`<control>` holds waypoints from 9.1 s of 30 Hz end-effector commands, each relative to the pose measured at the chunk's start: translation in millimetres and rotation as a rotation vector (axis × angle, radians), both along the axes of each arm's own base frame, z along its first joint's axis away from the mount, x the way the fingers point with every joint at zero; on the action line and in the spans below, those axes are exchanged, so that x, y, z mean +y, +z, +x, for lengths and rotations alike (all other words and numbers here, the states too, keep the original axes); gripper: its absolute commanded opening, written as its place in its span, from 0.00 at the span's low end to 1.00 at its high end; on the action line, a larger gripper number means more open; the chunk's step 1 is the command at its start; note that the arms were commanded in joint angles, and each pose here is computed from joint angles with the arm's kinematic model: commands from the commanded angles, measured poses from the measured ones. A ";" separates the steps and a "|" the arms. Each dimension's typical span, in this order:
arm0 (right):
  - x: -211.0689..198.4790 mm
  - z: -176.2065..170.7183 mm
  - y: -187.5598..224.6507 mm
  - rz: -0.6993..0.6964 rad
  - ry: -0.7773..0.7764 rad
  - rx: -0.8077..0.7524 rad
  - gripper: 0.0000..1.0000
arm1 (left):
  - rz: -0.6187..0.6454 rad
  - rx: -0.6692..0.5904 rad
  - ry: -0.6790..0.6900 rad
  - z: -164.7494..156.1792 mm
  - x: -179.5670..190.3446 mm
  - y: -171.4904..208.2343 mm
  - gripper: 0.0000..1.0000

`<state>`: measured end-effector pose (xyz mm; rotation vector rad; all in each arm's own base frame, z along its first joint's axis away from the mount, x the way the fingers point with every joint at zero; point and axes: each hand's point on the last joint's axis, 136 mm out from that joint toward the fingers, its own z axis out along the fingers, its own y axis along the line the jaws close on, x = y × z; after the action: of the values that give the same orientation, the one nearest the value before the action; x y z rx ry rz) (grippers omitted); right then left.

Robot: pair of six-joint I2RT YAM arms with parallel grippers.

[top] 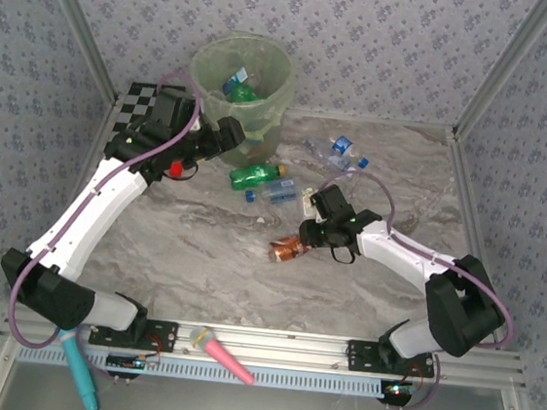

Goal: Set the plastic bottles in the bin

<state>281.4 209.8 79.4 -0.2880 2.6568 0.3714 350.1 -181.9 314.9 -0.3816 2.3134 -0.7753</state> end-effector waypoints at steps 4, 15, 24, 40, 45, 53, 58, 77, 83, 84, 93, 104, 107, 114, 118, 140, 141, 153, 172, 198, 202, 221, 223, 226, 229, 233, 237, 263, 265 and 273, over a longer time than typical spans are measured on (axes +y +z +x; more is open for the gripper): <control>2.0 2.1 -1.3 -0.003 -0.006 -0.004 0.38 | -0.015 -0.019 -0.004 -3.4 1.0 9.0 1.00; 2.7 2.0 -4.5 -0.004 -0.006 0.004 0.38 | -0.014 -0.018 -0.003 -2.5 0.9 8.4 1.00; -2.4 3.0 16.3 -0.015 -0.007 -0.026 0.38 | -0.012 -0.022 -0.003 -1.6 1.0 9.4 1.00; 0.7 45.0 133.0 -0.018 0.036 -0.234 0.38 | 0.023 -0.060 0.017 -0.4 12.9 21.5 1.00; 8.8 63.3 172.9 -0.013 0.063 -0.308 0.38 | 0.032 -0.076 0.037 -1.0 23.2 26.9 1.00; 26.1 89.2 213.7 0.015 0.098 -0.385 0.38 | 0.054 -0.091 0.046 -4.6 33.9 29.6 1.00; 32.0 94.4 215.7 0.028 0.108 -0.376 0.38 | 0.070 -0.081 -0.025 -8.1 24.2 17.5 1.00; 1.0 92.8 194.3 0.058 -0.006 -0.322 0.38 | 0.256 -0.040 -0.272 -38.3 -24.8 -41.3 1.00; 9.3 95.8 206.9 0.063 0.028 -0.365 0.38 | 0.275 -0.056 -0.241 -37.4 -17.4 -32.1 1.00; 12.0 97.6 211.7 0.064 0.035 -0.378 0.39 | 0.279 -0.060 -0.231 -37.3 -14.9 -29.2 1.00; 43.3 123.9 258.0 0.079 0.105 -0.473 0.37 | 0.218 -0.066 -0.047 -29.2 32.4 0.8 1.00; 86.5 173.3 304.3 0.152 0.147 -0.586 0.37 | 0.205 -0.098 0.060 -36.0 71.8 20.7 1.00; 100.1 185.5 315.5 0.186 0.156 -0.624 0.37 | 0.198 -0.097 0.075 -38.5 76.5 20.7 1.00; 126.8 215.4 340.4 0.308 0.136 -0.737 0.37 | 0.185 -0.095 0.093 -43.2 81.6 21.5 1.00; 137.0 229.8 347.0 0.363 0.119 -0.783 0.38 | 0.183 -0.097 0.099 -44.7 83.7 22.8 1.00; 205.4 226.1 331.1 0.400 0.295 -0.869 0.40 | 0.185 -0.100 0.147 -50.5 99.4 22.9 1.00; 207.1 226.2 328.3 0.396 0.298 -0.866 0.40 | 0.184 -0.100 0.145 -50.5 99.1 22.8 1.00; 209.3 224.8 313.8 0.354 0.321 -0.839 1.00 | 0.180 -0.097 0.151 -48.6 100.5 22.1 1.00; 189.5 215.1 339.8 0.332 0.270 -0.872 0.99 | 0.167 -0.101 0.141 -44.0 97.4 21.8 1.00; 32.3 87.1 217.7 -0.061 0.203 -0.570 0.99 | 0.170 -0.124 -0.119 -47.8 18.0 -4.9 1.00; 21.3 52.3 180.6 -0.187 0.303 -0.534 0.99 | 0.169 -0.119 -0.127 -50.6 17.4 -9.6 1.00; 40.1 -48.7 31.2 -0.735 0.960 -0.407 1.00 | 0.219 -0.116 -0.080 -68.8 39.5 -11.4 1.00; 39.2 -56.8 22.1 -0.747 1.001 -0.378 1.00 | 0.226 -0.117 -0.072 -70.9 42.5 -11.1 1.00; 39.7 -68.2 11.7 -0.750 1.061 -0.361 1.00 | 0.230 -0.123 -0.061 -72.5 46.0 -9.2 1.00; 37.7 -77.4 2.2 -0.772 1.110 -0.324 1.00 | 0.232 -0.126 -0.058 -74.0 47.7 -8.5 1.00; 39.2 -77.2 -12.5 -0.829 1.150 -0.309 0.97 | 0.233 -0.127 -0.055 -73.7 48.7 -8.2 1.00; 46.6 -69.1 -21.4 -0.865 1.142 -0.287 0.90 | 0.234 -0.131 -0.053 -73.0 49.7 -6.0 1.00; 75.0 -8.3 46.0 -0.852 0.919 -0.411 0.51 | 0.210 -0.143 -0.026 -73.5 57.1 0.5 1.00; 79.0 3.4 72.1 -0.786 0.861 -0.449 0.51 | 0.209 -0.147 -0.025 -72.3 57.2 2.4 1.00; 96.1 62.7 185.4 -0.546 0.645 -0.639 0.51 | 0.208 -0.162 -0.006 -68.5 62.4 12.1 1.00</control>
<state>333.2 301.5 229.4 -1.3093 1.9355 -0.3453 281.0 -123.1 307.4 -0.2134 2.2592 -0.5342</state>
